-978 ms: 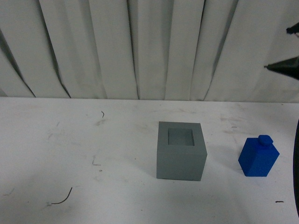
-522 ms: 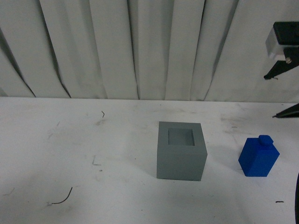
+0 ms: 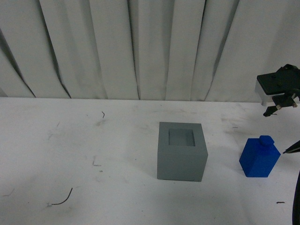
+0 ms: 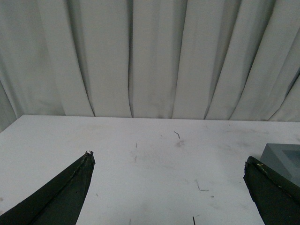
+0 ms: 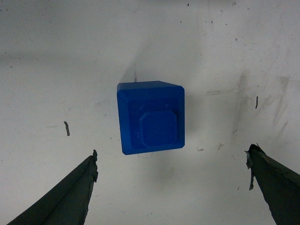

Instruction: Insert blue part into gray base

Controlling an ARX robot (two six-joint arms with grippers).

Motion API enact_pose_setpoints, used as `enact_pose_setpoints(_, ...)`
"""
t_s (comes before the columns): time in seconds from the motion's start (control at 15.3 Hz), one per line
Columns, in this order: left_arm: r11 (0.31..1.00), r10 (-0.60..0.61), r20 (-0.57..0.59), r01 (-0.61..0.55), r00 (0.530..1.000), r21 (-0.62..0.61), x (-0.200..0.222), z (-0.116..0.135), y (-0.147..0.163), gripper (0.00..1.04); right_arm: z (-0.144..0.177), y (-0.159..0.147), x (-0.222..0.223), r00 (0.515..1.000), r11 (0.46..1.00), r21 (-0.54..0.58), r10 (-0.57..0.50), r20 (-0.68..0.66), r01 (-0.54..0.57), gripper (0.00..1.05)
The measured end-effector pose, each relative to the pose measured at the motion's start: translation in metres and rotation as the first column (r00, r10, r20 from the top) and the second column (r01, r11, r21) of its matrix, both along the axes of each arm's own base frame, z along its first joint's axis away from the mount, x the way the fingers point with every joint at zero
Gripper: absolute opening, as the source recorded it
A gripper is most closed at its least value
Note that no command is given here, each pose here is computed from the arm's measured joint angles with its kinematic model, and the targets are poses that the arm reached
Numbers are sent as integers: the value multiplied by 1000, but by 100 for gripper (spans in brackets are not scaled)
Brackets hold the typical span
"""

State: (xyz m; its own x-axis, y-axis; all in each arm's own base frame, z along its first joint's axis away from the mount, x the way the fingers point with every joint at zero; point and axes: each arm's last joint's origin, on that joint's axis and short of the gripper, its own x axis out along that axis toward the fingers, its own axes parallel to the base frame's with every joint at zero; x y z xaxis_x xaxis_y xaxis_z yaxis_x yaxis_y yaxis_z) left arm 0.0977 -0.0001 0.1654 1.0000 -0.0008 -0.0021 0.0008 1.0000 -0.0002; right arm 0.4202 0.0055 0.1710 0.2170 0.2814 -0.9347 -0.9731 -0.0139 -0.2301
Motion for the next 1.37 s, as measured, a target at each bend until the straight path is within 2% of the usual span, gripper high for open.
enact_pose_setpoints(0.13,1000,0,0,0,1000,0,0,0,0,98,-17,3,5,999,1000,-5,8,-34,-9,98)
enact_pose_setpoints(0.72,1000,0,0,0,1000,0,0,0,0,98,-50,17,10,996,1000,-12,26,-82,-27,98)
enact_pose_setpoints(1.11,1000,0,0,0,1000,0,0,0,0,98,-58,22,11,996,1000,-23,20,-89,-22,98)
enact_pose_setpoints(1.17,1000,0,0,0,1000,0,0,0,0,98,-58,22,11,996,999,-25,19,-88,-21,96)
enact_pose_setpoints(1.37,1000,0,0,0,1000,0,0,0,0,98,-58,22,12,997,999,-31,17,-77,-19,62)
